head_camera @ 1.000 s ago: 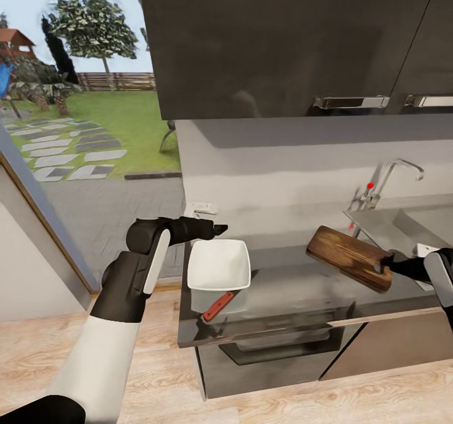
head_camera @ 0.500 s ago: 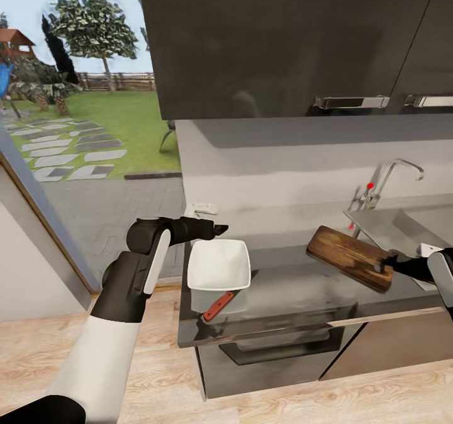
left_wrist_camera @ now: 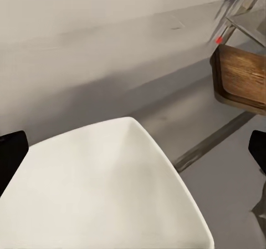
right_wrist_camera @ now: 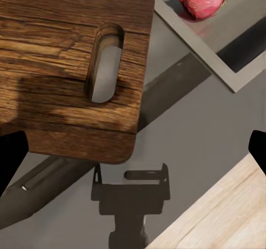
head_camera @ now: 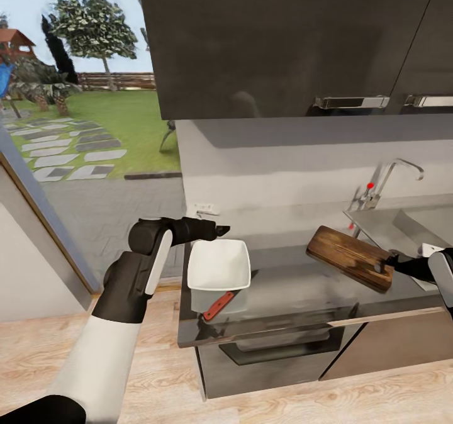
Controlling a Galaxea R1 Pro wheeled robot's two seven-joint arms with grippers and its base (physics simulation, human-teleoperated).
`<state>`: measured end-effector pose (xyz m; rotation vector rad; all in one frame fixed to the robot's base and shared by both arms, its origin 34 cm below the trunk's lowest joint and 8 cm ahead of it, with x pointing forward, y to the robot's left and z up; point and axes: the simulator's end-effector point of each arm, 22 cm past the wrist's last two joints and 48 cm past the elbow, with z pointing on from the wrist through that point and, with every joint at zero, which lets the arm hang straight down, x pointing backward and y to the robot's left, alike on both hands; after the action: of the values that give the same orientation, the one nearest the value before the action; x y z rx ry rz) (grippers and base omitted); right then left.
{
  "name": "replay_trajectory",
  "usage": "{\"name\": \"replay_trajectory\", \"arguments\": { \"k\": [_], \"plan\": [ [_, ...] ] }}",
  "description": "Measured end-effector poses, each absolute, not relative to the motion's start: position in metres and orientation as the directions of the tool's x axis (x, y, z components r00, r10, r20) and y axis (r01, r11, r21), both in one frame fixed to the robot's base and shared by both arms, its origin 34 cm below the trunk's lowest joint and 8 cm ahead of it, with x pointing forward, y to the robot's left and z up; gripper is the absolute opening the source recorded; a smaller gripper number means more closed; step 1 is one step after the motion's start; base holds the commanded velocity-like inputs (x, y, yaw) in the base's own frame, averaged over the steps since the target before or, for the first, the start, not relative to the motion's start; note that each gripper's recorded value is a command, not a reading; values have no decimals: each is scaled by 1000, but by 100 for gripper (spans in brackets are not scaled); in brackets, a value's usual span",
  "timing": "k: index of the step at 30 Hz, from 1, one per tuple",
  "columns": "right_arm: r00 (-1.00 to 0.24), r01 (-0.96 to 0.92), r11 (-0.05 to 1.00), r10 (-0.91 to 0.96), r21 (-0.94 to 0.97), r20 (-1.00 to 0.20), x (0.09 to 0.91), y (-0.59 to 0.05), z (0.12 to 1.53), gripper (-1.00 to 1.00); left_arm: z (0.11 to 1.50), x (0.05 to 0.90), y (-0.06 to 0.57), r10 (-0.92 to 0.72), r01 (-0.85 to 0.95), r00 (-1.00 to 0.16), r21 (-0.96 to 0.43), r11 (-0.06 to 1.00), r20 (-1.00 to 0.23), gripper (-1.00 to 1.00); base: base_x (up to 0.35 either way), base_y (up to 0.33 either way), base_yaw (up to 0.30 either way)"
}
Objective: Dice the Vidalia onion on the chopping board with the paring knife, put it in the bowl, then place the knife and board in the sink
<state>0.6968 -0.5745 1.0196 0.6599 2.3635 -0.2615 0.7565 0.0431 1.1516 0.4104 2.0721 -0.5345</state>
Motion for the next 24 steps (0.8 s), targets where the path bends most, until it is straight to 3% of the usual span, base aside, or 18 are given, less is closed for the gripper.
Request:
{"name": "replay_trajectory", "arguments": {
  "k": [8, 18, 24],
  "plan": [
    [-651, 528, 849, 388, -21, -653, 695, -580, 1023, 100, 1152, 756, 42, 82, 484, -515, -211, 849, -853, 100, 30, 0, 0],
    [-649, 531, 847, 386, -26, -656, 694, -584, 1026, 100, 1151, 756, 42, 82, 484, -516, -211, 849, -853, 100, 198, -62, -2],
    [-649, 530, 847, 387, -25, -655, 694, -584, 1025, 100, 1151, 756, 42, 83, 484, -516, -211, 849, -852, 100, 67, -39, -118]
  ]
}}
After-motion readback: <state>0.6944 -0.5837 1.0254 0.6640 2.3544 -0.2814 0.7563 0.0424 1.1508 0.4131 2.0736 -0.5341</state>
